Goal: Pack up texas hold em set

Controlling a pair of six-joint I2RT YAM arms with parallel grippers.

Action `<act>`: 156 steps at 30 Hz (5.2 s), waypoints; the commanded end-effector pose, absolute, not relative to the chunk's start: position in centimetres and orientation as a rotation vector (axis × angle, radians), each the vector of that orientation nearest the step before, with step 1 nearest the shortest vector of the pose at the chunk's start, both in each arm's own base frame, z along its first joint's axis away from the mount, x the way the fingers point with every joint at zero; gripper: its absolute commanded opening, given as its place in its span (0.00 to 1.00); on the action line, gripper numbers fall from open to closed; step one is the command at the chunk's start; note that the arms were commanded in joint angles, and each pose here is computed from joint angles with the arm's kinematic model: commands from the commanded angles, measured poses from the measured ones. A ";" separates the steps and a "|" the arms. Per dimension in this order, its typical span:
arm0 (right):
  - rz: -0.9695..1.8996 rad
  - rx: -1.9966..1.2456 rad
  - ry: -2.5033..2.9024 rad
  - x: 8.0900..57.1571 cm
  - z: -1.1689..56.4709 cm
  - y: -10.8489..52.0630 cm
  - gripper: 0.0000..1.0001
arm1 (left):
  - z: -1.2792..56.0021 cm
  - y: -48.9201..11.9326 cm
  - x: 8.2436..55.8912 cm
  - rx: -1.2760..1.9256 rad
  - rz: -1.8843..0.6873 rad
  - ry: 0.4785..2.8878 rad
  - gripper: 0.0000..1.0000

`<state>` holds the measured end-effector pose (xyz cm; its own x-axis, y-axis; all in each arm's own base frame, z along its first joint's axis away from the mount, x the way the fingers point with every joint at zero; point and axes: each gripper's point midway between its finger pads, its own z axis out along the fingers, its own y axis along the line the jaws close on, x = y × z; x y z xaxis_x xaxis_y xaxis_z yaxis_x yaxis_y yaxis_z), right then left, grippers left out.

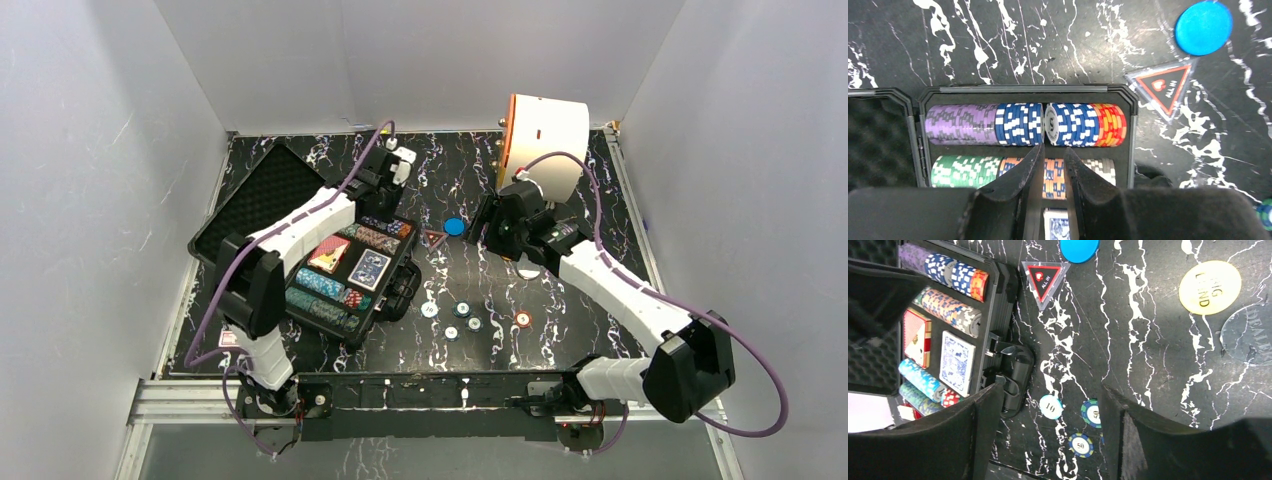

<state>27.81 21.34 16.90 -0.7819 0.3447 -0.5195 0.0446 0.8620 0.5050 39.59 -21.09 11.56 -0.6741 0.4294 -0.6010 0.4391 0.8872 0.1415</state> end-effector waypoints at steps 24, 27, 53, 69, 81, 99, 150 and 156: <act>0.299 -0.188 2.628 34.4 6.8 27.8 0.79 | 28.2 -15.8 31.5 0.149 -0.306 1.926 0.98; 0.240 -0.214 2.649 35.3 5.6 28.4 0.79 | 28.9 -14.7 30.8 0.130 -0.281 1.909 0.98; 0.008 -0.520 2.633 36.8 -1.3 27.6 0.80 | 28.5 -14.5 30.9 0.104 -0.273 1.923 0.98; -0.025 -0.355 2.562 37.1 3.7 26.3 0.65 | 29.6 -14.1 30.6 0.101 -0.258 1.906 0.98; 0.310 -0.337 2.355 34.8 16.5 33.5 0.63 | 42.9 -10.8 29.8 -0.012 -0.220 1.632 0.98; 0.610 -1.043 2.100 30.6 16.1 52.1 0.63 | 49.3 -8.7 27.5 -0.035 -0.222 1.477 0.98; 0.374 -0.391 2.149 34.9 20.6 39.6 0.82 | 45.5 -10.0 27.2 -0.002 -0.274 1.599 0.98; 0.167 -0.085 2.318 36.9 15.3 29.6 0.80 | 42.9 -10.9 27.8 0.022 -0.276 1.669 0.98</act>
